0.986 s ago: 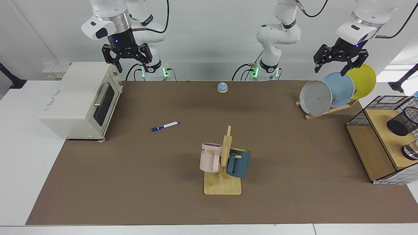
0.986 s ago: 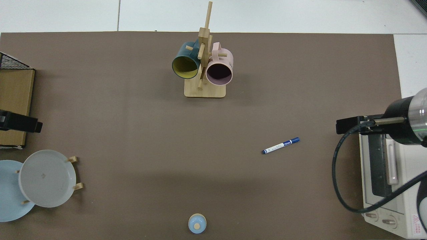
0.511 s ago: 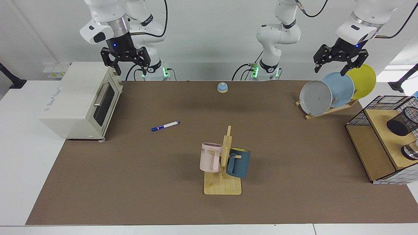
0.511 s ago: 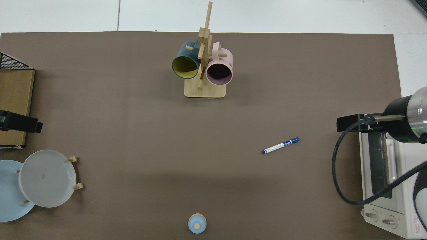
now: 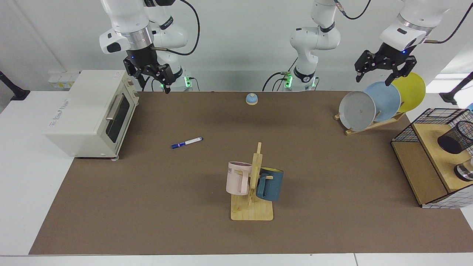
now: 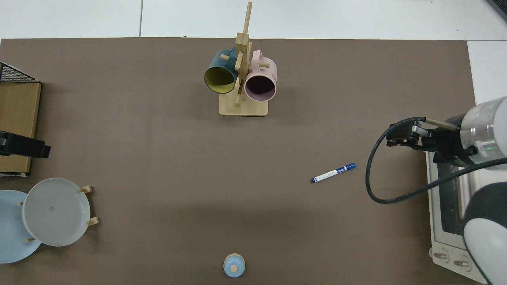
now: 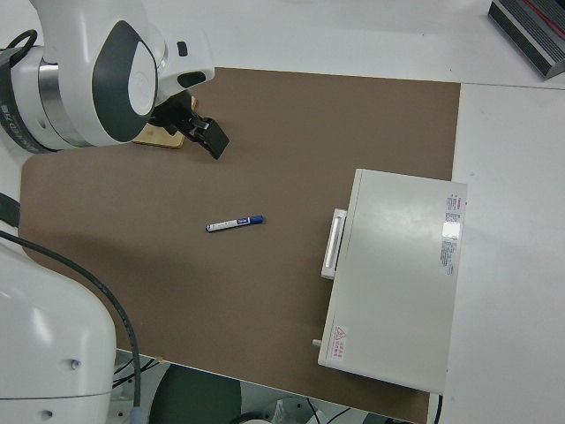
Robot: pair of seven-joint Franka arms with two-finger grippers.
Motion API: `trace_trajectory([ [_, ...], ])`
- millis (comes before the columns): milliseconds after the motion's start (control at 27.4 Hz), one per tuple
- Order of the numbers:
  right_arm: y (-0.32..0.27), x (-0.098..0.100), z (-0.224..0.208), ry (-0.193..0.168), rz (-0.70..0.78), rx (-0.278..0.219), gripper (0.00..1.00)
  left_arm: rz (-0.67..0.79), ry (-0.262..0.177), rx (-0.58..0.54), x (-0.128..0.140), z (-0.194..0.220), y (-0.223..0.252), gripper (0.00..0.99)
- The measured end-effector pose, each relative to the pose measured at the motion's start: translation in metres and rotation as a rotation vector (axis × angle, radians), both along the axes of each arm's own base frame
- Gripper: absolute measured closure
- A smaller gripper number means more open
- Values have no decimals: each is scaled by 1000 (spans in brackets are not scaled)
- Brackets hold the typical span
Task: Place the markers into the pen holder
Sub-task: 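Move the right gripper toward the blue-capped marker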
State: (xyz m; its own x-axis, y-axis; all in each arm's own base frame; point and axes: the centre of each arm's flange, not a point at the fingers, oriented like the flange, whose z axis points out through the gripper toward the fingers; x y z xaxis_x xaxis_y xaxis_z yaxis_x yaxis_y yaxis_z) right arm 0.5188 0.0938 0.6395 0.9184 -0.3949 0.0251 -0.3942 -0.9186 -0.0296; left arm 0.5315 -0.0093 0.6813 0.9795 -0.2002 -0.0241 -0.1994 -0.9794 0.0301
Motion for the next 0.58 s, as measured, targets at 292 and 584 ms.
trace_trajectory([
  [292, 0, 5, -25, 24, -236, 6, 4, 0, 5, 0, -1, 0, 0, 0],
  [584, -1, 8, -70, 71, -452, 18, 9, 2, 5, 0, -2, 0, 1, 0],
])
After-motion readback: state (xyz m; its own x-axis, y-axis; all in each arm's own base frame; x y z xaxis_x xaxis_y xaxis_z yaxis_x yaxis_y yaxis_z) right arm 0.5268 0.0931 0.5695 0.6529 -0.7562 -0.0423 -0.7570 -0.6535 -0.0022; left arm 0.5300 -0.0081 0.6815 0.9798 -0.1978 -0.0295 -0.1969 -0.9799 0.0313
